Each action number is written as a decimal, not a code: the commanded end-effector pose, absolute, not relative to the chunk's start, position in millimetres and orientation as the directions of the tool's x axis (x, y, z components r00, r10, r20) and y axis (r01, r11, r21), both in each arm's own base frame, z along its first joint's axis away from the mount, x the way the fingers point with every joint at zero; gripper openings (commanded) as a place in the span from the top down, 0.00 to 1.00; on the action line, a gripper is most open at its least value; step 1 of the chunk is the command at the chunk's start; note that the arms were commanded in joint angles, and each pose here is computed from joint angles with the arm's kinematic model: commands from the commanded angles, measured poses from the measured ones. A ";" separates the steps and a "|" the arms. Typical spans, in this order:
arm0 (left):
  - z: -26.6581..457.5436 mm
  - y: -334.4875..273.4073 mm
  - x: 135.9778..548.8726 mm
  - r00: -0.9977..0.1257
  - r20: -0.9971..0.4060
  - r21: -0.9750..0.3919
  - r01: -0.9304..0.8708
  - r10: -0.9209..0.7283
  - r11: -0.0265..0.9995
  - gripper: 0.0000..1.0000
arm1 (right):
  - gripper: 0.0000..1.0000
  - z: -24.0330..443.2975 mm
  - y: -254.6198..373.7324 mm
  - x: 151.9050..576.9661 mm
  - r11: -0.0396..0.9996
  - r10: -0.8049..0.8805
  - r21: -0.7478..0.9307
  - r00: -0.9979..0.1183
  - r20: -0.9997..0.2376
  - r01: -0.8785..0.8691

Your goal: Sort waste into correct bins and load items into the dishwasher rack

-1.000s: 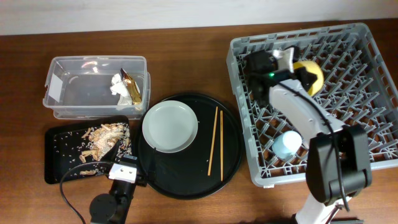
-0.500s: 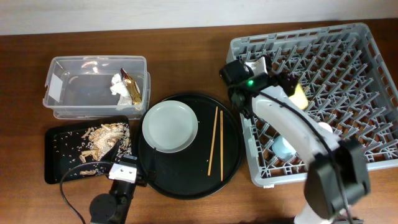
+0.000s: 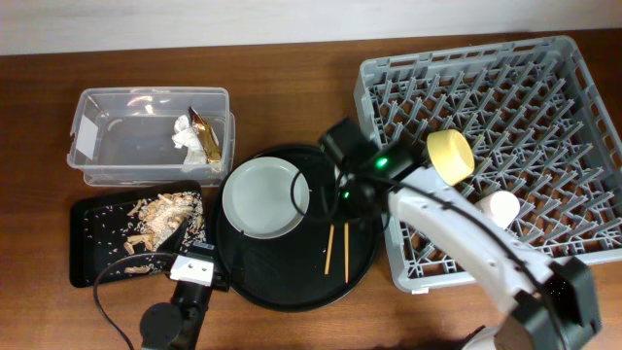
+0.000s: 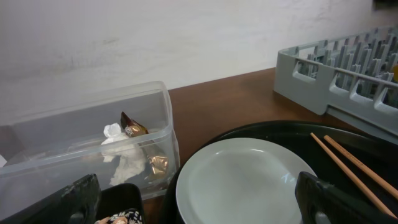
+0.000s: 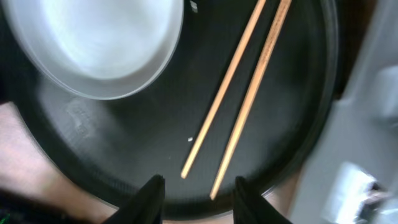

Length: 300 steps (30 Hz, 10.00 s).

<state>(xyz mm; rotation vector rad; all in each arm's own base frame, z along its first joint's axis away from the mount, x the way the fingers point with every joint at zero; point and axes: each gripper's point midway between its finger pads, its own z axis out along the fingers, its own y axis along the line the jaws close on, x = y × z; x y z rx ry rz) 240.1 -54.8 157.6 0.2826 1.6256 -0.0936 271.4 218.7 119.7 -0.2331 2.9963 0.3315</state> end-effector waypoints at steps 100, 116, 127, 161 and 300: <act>156.8 -54.7 239.8 -0.045 -0.989 0.125 0.241 0.140 0.962 0.01 | 0.78 -5.9 190.9 259.2 1.000 0.008 0.005 -0.998 -0.067 0.007; 156.8 -54.7 239.8 -0.045 -0.989 0.125 0.241 0.140 0.962 0.01 | 0.96 171.3 151.1 329.4 0.996 -0.090 -0.012 -0.907 -0.411 -0.093; 156.8 -54.7 239.8 -0.045 -0.989 0.125 0.241 0.140 0.962 0.01 | 0.92 149.1 89.4 366.5 0.978 -0.205 -0.112 -0.911 -0.358 -0.176; 156.8 -54.7 239.8 -0.045 -0.989 0.125 0.241 0.140 0.962 0.01 | 0.76 1.9 262.6 307.2 0.980 0.138 0.153 -0.989 -0.048 0.129; 156.8 -54.7 239.8 -0.045 -0.989 0.125 0.241 0.140 0.962 0.01 | 0.01 155.6 5.7 246.1 0.977 0.214 0.215 -0.082 -0.973 -0.004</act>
